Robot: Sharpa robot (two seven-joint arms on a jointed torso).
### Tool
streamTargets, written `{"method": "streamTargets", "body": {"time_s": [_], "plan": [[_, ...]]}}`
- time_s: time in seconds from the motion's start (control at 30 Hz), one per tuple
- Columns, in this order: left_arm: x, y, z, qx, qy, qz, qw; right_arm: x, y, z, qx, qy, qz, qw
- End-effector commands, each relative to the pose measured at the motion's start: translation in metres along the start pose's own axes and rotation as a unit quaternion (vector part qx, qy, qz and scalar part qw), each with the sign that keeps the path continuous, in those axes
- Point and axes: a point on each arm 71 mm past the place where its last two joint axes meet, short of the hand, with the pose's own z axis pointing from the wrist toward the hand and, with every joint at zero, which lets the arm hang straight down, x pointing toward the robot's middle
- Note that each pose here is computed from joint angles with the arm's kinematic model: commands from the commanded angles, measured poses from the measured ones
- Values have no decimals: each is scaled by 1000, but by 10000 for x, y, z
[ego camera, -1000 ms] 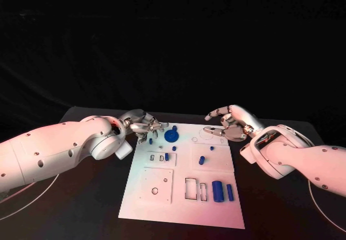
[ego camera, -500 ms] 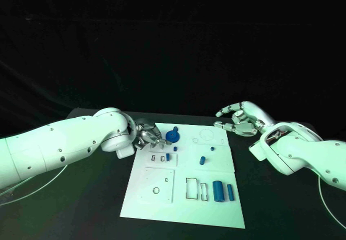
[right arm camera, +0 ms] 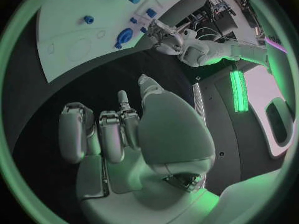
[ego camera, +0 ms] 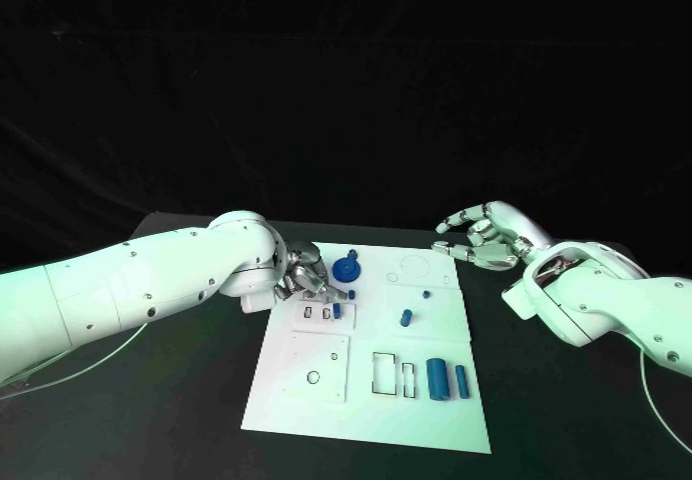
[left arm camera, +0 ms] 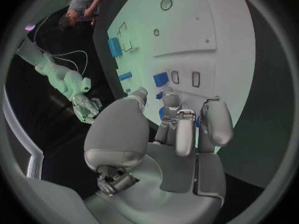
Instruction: Assemble the parts on the task board
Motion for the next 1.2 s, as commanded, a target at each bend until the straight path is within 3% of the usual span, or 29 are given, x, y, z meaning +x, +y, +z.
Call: {"method": "streamTargets", "body": {"time_s": [0.03,0.5,1.2], "plan": [[7,-29,9,-8,10,17,1000,16,-4,7,4,10,-3,1000],[35,-72,74,-11,16,22,1000,21,-16,24,8,11,-5,1000],[74,-118,97,-7,33,29,999,53,-10,42,9,15,-6,1000]]}}
